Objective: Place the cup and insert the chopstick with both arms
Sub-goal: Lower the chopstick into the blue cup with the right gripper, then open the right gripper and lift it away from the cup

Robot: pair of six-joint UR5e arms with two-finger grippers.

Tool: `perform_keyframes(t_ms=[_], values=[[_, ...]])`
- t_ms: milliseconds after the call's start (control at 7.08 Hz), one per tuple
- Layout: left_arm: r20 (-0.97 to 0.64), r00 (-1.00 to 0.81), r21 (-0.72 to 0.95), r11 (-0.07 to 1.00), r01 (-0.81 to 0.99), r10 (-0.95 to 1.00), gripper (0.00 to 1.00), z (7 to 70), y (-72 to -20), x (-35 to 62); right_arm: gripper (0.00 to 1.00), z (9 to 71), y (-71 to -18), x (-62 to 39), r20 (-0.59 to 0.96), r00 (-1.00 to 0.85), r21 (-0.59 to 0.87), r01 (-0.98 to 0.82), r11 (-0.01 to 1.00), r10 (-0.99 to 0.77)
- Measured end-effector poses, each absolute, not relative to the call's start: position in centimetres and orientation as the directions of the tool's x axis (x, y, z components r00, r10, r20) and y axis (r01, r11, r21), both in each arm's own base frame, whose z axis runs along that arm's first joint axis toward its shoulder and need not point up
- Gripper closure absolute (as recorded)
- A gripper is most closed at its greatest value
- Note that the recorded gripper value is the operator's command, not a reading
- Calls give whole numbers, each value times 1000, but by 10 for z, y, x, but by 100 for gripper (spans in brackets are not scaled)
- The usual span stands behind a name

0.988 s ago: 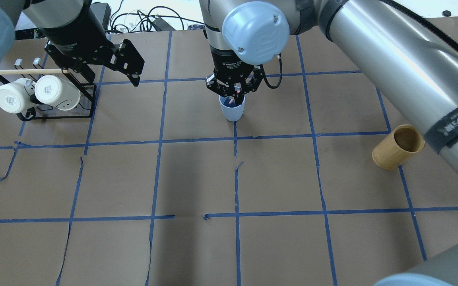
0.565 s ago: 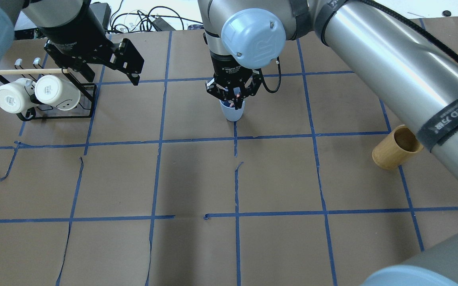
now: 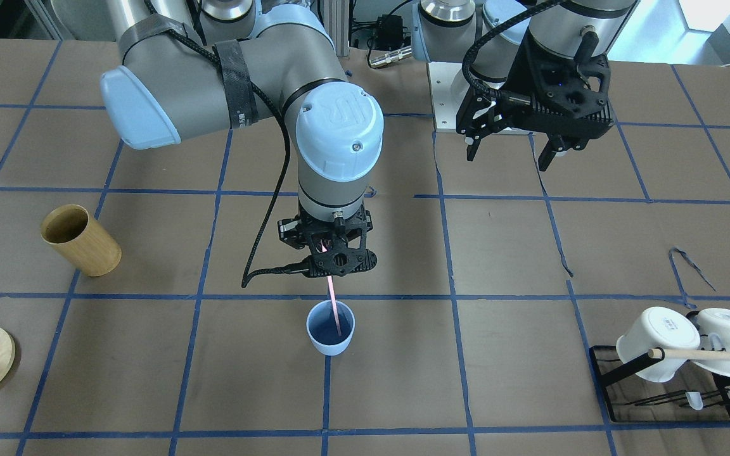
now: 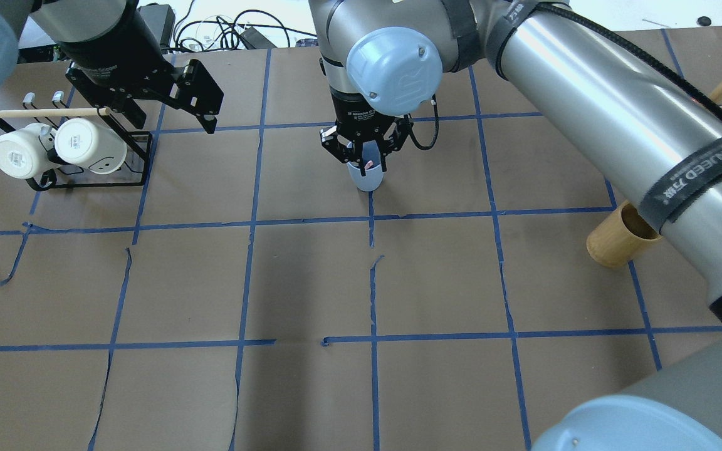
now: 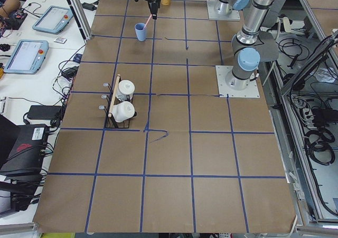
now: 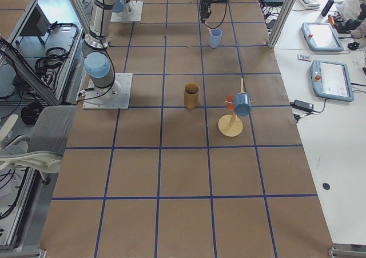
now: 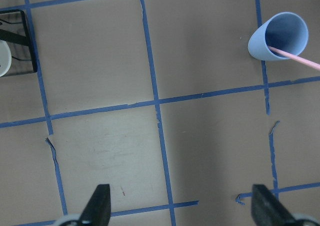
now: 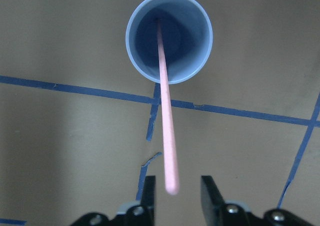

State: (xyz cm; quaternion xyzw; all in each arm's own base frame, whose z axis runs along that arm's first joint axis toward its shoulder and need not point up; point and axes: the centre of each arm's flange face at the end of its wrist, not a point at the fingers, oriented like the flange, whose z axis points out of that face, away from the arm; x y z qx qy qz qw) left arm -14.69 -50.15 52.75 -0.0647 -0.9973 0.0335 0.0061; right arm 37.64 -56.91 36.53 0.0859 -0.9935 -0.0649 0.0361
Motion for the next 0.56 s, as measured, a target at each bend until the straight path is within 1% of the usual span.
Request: perform_keyframes(t_ms=[282,424,565], values=[[8,-992,-67,990,128,129,0,527,-502,-146,28,368,-569,376,59,-983,128,-168,977,-176],[8,-992,-67,990,128,129,0,527,-502,-146,21,374,-570,372,56,-983,120,-168,979,-175],[8,-992,-67,990,128,129,0,527,-501,-146,20,386,-571,361,52,-985,108,-160,981,-166]])
